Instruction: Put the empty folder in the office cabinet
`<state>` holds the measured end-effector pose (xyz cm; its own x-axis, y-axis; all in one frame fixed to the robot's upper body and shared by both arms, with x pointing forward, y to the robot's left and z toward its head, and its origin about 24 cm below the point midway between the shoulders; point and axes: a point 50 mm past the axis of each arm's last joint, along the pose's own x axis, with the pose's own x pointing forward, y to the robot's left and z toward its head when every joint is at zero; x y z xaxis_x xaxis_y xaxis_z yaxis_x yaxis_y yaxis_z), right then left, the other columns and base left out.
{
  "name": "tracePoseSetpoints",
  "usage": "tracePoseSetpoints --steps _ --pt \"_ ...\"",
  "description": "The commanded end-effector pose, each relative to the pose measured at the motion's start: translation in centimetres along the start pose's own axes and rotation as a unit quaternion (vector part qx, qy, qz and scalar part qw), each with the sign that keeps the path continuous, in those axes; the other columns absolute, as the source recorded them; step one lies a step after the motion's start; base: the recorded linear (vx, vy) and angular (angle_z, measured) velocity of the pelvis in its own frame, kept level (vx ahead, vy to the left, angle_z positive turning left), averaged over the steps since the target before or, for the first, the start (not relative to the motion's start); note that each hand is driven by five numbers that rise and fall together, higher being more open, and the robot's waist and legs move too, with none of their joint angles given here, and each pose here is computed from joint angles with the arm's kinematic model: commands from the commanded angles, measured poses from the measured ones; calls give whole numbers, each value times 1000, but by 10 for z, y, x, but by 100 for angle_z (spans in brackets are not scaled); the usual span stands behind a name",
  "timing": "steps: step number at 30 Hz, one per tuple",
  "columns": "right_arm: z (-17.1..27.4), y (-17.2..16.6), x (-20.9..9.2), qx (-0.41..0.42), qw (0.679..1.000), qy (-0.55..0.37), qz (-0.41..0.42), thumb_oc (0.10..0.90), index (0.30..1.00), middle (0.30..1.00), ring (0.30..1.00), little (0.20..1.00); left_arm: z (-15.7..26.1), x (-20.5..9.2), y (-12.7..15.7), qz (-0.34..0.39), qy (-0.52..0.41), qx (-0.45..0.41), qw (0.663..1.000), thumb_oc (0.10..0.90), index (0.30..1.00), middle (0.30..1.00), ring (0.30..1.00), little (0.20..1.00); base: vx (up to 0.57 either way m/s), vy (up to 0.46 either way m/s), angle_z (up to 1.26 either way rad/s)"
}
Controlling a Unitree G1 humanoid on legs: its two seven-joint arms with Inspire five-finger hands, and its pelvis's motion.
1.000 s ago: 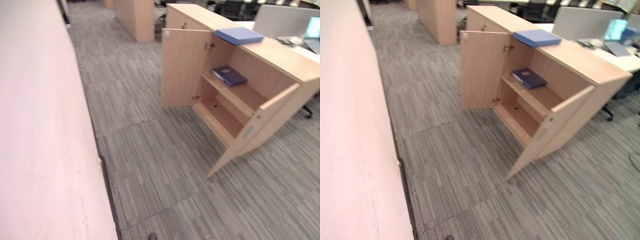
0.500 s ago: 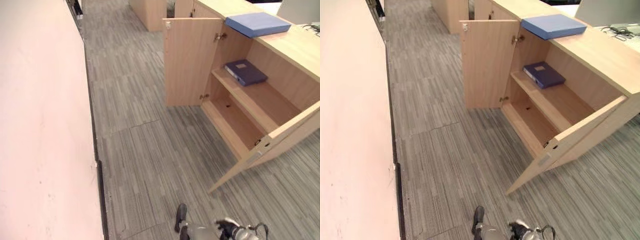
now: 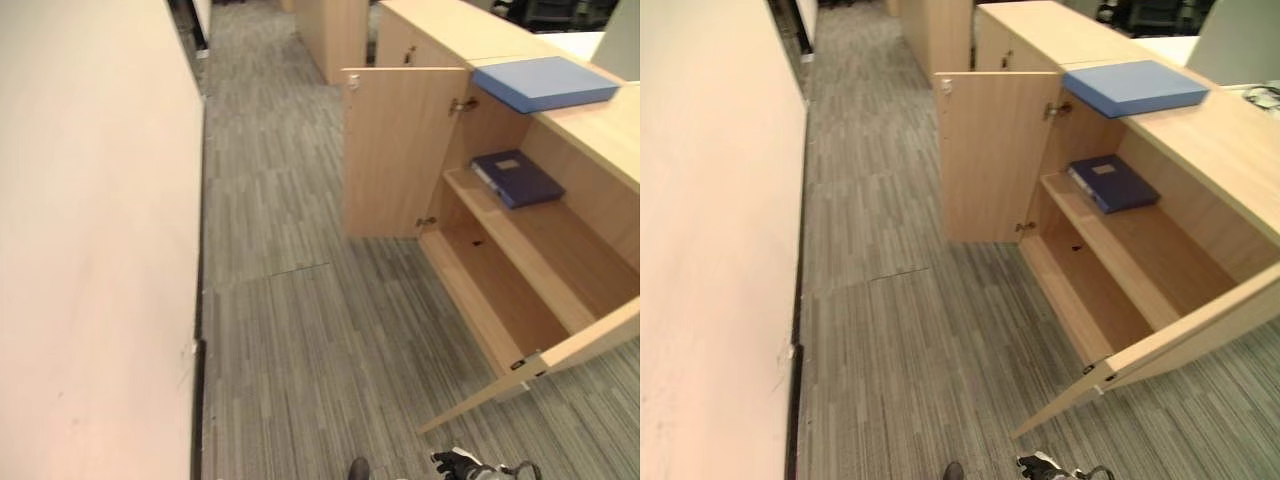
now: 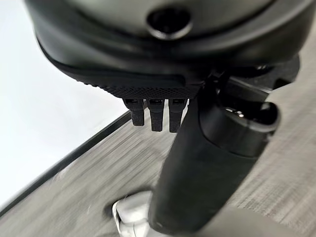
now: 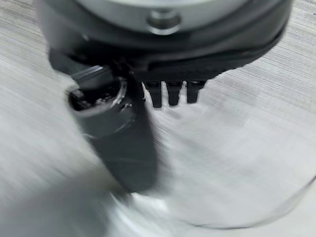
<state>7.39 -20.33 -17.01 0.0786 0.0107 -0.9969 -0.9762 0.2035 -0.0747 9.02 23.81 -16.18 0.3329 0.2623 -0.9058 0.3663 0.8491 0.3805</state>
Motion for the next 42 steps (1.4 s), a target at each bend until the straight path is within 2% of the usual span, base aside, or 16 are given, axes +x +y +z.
tracePoseSetpoints --steps 1,2,3,4,5,9,13,18,20,21,23,26,27,32,38,42 --pt "67 17 -4 -243 960 -111 88 800 900 900 900 900 13 2 8 2 -14 -37 999 800 900 900 900 900 108 -94 9" --pt "137 -38 -55 -335 895 -292 -40 800 900 900 900 900 -8 0 25 34 1 -68 997 800 900 900 900 900 192 -98 3" --pt "151 -52 -79 -374 861 -335 -77 800 900 900 900 900 -17 -1 27 45 9 -75 996 800 900 900 900 900 178 -61 -10" --pt "149 -53 -81 -375 861 -334 -76 800 900 900 900 900 -16 -1 27 45 8 -76 996 800 900 900 900 900 210 22 -34" --pt "163 -59 -99 -429 823 -359 -96 800 900 900 900 900 -33 -4 22 57 32 -83 994 800 900 900 900 900 150 11 -28" --pt "162 -59 -117 -452 802 -381 -83 800 900 900 900 900 -46 -7 19 61 53 -95 992 800 900 900 900 900 289 89 -8" --pt "149 -62 -118 -466 805 -360 -69 800 900 900 900 900 -45 -6 25 61 53 -87 993 800 900 900 900 900 264 131 -34" --pt "127 -48 -107 -424 837 -345 0 800 900 900 900 900 -49 -7 28 49 52 -48 996 800 900 900 900 900 313 264 -31" --pt "123 -43 -102 -416 845 -335 20 800 900 900 900 900 -38 -4 33 51 37 -26 998 800 900 900 900 900 358 391 -12" --pt "120 -37 -90 -415 856 -307 39 800 900 900 900 900 -13 0 36 53 12 -11 998 800 900 900 900 900 310 338 -13" --pt "120 -37 -86 -425 854 -297 36 800 900 900 900 900 1 1 38 61 -9 2 998 800 900 900 900 900 238 269 11" --pt "123 -26 -78 -472 835 -278 44 800 900 900 900 900 20 1 19 44 -50 36 997 800 900 900 900 900 247 334 -13" --pt "119 -18 -74 -495 826 -264 58 800 900 900 900 900 14 0 16 39 -47 35 998 800 900 900 900 900 176 294 -50" --pt "112 -1 -78 -507 811 -282 78 800 900 900 900 900 -7 -1 17 28 -20 62 997 800 900 900 900 900 170 233 -63" --pt "90 3 -93 -451 835 -303 82 800 900 900 900 900 -27 -4 16 13 4 60 998 800 900 900 900 900 98 76 -10" --pt "83 10 -97 -410 852 -315 83 800 900 900 900 900 -26 -4 12 5 5 62 998 800 900 900 900 900 160 -49 -51"
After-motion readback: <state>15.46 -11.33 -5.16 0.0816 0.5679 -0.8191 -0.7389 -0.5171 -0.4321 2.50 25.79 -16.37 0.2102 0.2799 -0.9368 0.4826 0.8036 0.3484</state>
